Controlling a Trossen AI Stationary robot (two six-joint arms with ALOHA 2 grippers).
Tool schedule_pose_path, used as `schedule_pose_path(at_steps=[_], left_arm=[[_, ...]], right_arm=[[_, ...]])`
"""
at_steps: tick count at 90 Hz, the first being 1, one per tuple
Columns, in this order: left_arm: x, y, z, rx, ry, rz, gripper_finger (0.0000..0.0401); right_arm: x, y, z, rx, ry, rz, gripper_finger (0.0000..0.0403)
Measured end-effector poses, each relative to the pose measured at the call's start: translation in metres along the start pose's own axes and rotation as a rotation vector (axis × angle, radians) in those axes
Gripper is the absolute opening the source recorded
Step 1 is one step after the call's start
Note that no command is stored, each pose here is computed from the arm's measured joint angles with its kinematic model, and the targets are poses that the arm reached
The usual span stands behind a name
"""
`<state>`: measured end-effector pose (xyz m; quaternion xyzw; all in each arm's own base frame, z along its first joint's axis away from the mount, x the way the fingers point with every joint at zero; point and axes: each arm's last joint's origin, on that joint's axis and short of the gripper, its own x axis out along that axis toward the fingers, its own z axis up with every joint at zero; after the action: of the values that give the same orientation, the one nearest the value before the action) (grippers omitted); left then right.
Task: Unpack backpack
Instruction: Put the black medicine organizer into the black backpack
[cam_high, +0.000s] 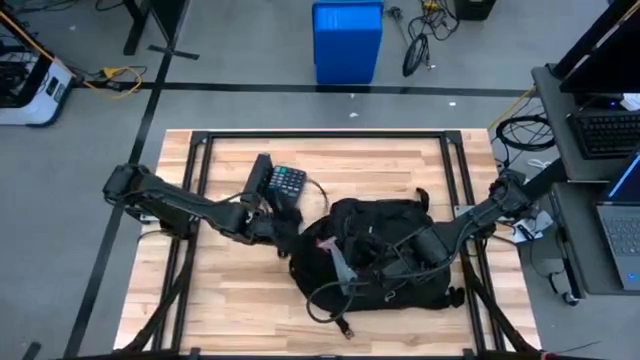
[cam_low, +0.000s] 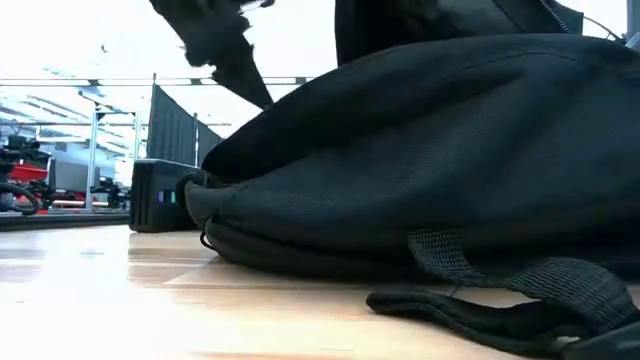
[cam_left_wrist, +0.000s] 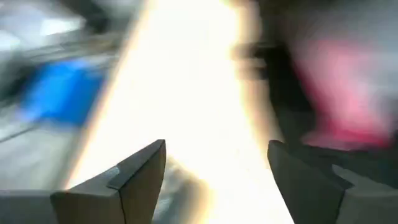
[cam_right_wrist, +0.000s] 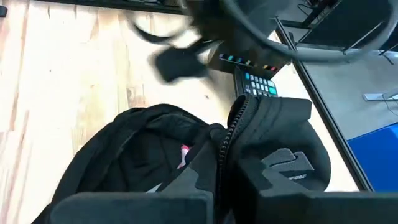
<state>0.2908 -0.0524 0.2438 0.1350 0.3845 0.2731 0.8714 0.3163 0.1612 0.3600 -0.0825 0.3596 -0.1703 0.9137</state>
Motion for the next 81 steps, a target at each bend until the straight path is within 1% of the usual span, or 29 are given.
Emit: schedule_pose_path(at_steps=[4,9,17,26,33,39,42,46,60,64,70,74,81], left_arm=[[0.002,0.006,-0.002,-0.060,0.018,0.068,0.0270],[0.006,0.012,-0.005,-0.172,0.049,0.099,0.0270],[0.012,0.023,-0.016,-0.348,0.154,0.144,0.0270],[0.020,0.039,-0.032,-0.451,0.315,0.236,0.0270],[0.023,0.051,-0.041,-0.472,0.408,0.298,0.0270],[0.026,0.057,-0.043,-0.468,0.445,0.309,0.0270],[0.027,0.059,-0.043,-0.441,0.460,0.302,0.0270],[0.027,0.060,-0.043,-0.416,0.469,0.295,0.0270],[0.029,0.062,-0.042,-0.426,0.465,0.292,0.0270],[0.030,0.068,-0.041,-0.430,0.486,0.308,0.0270],[0.028,0.084,-0.035,-0.466,0.510,0.330,0.0270],[0.027,0.095,-0.029,-0.503,0.534,0.309,0.0270],[0.025,0.114,-0.019,-0.547,0.570,0.210,0.0270]], right_arm=[[0.000,0.000,0.000,0.000,0.001,0.000,0.0004],[0.000,0.000,0.000,0.001,0.001,0.001,0.0004],[0.000,0.000,0.000,0.002,0.001,0.001,0.0004],[0.000,0.000,0.000,0.002,0.002,0.002,0.0004],[0.000,0.000,0.000,0.001,0.002,0.002,0.0004],[0.000,0.000,0.000,-0.005,0.005,0.007,0.0004],[0.000,0.000,0.000,-0.006,0.007,0.012,0.0004],[0.000,0.000,0.000,-0.007,0.009,0.016,0.0004],[0.000,0.000,0.000,-0.010,0.011,0.015,0.0004],[0.000,0.000,0.000,-0.010,0.011,0.016,0.0004],[0.000,0.000,0.000,-0.010,0.011,0.016,0.0004],[0.000,0.000,0.000,-0.010,0.011,0.017,0.0004],[0.000,0.000,0.000,-0.011,0.011,0.017,0.0004]])
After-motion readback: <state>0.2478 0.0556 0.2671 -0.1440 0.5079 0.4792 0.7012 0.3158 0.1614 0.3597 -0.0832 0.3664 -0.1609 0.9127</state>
